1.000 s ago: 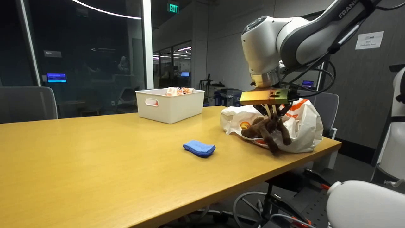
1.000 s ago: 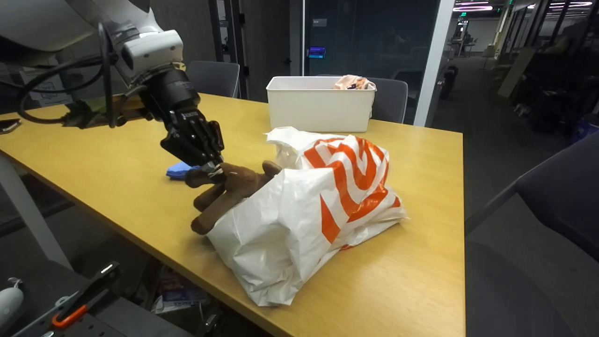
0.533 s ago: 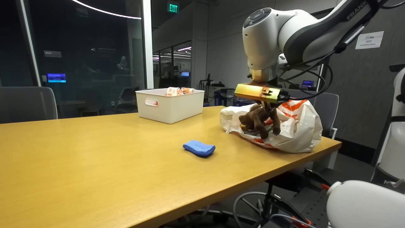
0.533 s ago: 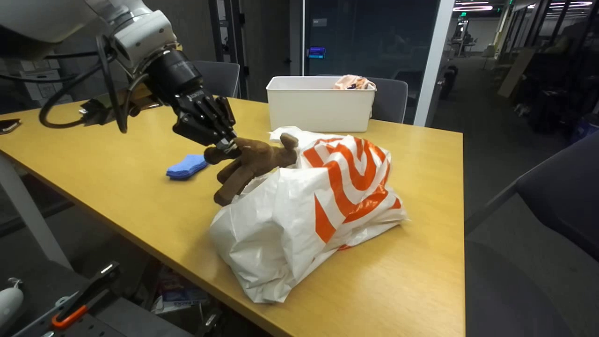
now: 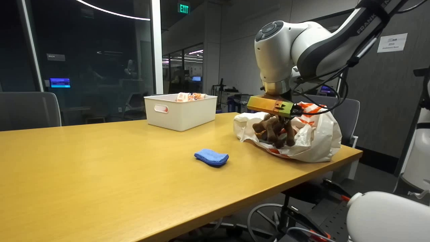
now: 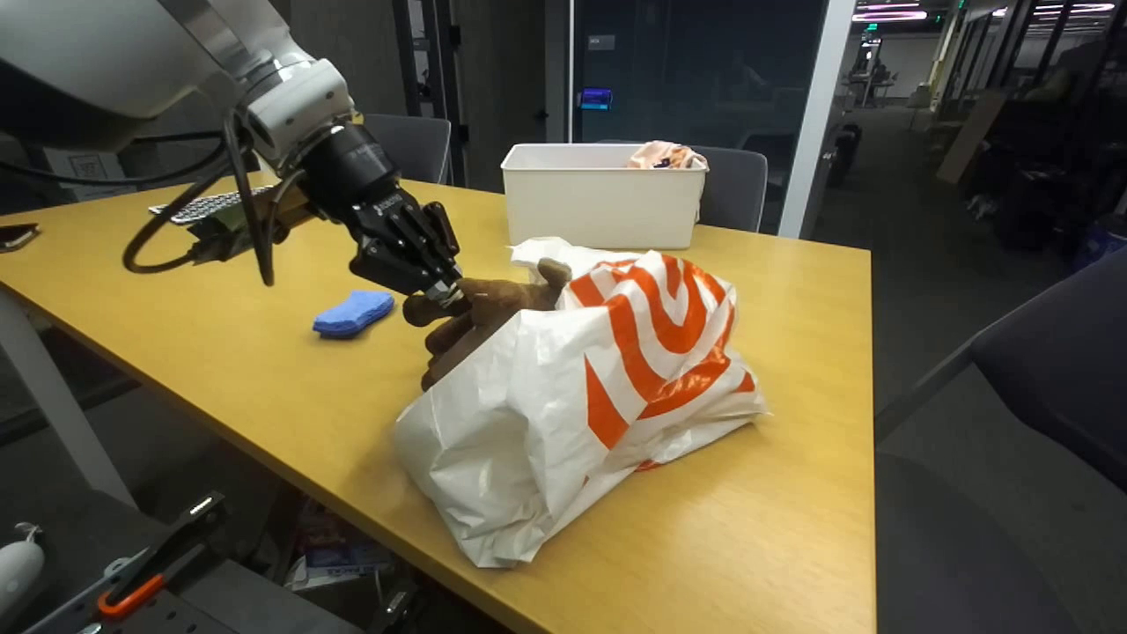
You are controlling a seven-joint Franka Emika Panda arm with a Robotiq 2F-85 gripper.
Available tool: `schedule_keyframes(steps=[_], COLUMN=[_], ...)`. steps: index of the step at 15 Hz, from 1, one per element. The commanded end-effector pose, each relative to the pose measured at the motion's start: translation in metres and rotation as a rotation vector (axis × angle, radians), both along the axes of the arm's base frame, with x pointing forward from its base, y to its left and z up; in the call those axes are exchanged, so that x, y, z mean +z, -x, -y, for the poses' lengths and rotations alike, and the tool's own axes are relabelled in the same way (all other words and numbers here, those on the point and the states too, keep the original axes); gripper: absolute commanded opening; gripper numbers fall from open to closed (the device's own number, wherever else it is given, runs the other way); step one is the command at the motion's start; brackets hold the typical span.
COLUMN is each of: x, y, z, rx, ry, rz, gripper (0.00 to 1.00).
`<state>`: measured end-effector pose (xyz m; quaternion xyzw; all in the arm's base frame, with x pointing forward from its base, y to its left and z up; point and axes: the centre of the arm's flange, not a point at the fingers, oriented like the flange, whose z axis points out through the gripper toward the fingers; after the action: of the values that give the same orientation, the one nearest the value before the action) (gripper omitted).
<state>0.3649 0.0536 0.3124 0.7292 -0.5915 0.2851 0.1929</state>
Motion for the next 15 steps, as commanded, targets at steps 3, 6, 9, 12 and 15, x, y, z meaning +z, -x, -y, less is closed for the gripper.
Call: schedule_keyframes(steps=[3,6,9,12,15], x=[-0.021,-0.028,-0.042,-0.054,-0.059], y=[-0.055,-0.070,-0.079,-0.078,-0.075], z=[0.036,0.055,0.055,0.047,0.041], rx=[-0.040,-0.016,0.088,0.111,0.142], ry=[0.248,0.263,0.154,0.141,0.033], rz=[-0.020,-0.069,-0.051,-0.029,-0.058], gripper=[0.06,0.06,0.05,0.05,0.09])
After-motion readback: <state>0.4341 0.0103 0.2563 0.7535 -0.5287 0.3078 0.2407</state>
